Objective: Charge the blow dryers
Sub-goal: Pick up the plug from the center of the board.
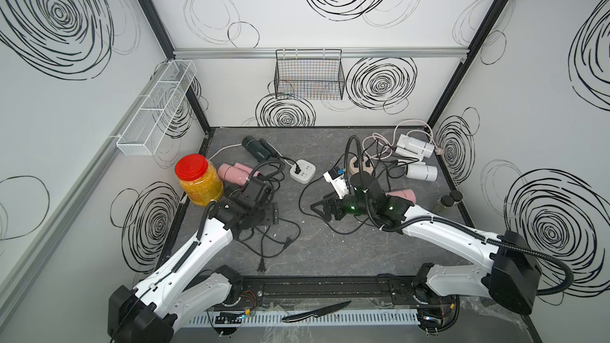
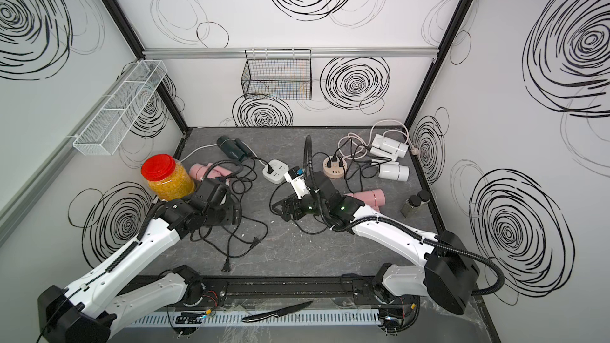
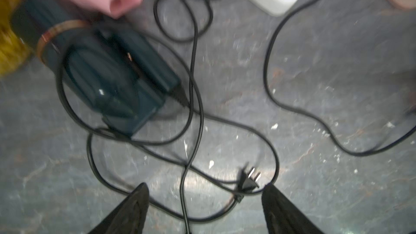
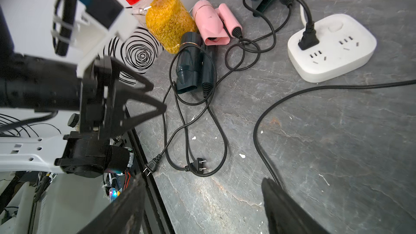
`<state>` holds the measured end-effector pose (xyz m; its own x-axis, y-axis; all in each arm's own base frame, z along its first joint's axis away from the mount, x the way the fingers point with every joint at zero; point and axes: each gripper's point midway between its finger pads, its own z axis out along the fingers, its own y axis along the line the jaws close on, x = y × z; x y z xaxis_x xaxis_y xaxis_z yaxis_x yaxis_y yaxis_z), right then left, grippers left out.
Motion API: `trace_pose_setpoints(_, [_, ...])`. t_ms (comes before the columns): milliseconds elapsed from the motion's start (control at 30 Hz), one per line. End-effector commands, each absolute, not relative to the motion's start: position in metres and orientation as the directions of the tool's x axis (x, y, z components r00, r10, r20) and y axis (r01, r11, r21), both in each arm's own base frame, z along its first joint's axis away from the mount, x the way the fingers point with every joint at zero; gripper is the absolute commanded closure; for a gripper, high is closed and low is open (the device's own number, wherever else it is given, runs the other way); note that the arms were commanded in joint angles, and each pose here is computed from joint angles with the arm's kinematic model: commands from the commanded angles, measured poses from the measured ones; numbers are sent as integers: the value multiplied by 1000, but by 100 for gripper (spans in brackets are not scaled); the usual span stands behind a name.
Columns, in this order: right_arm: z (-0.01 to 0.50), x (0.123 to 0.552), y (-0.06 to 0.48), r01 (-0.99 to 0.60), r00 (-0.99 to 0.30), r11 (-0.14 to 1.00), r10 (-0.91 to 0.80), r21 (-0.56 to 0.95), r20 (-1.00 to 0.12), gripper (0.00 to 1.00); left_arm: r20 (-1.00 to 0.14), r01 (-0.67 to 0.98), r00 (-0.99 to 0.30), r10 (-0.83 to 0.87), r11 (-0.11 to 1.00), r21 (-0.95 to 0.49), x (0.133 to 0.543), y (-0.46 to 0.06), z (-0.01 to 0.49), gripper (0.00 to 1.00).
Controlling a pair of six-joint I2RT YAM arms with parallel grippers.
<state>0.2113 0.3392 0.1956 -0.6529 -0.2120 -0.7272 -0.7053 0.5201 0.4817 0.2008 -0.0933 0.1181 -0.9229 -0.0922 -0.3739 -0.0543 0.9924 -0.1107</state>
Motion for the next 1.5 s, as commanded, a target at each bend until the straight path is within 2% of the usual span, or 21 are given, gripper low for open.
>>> trace_pose_setpoints(0, [207,215,345,-705,-645,515,-180,488,-742,16,-205,-180,-962,-179,984,-15,155,-78,87,23])
trace_pose_setpoints(67, [207,216,344,-701,-646,523,-178,484,-742,17,-156,-166,-975,-158,985,41,141,-75,74,26])
trace_pose_setpoints(200, [209,215,340,-699,-642,531,-169,479,-748,17,-104,-150,-983,-153,988,-32,135,-91,47,31])
trace_pose_setpoints(367, [206,214,330,-686,-642,559,-167,465,-748,16,-51,-149,-987,-151,988,-48,130,-97,15,45])
trace_pose_setpoints(667, [202,214,324,-674,-647,577,-160,461,-746,16,-41,-142,-989,-142,990,8,131,-94,9,61])
trace_pose_setpoints(900, [200,215,325,-671,-650,581,-161,461,-743,16,-74,-146,-986,-147,989,-10,137,-97,14,88])
trace_pose_setpoints(1067, [196,219,321,-653,-658,608,-161,451,-736,17,-165,-129,-976,-145,986,-104,162,-115,44,96])
trace_pose_setpoints(1333, [194,233,305,-597,-678,671,-128,440,-724,17,-438,-13,-872,-217,906,-423,251,-164,158,94])
trace_pose_setpoints(1467, [196,243,292,-557,-694,697,-90,452,-715,17,-479,64,-841,-250,834,-548,285,-189,197,90])
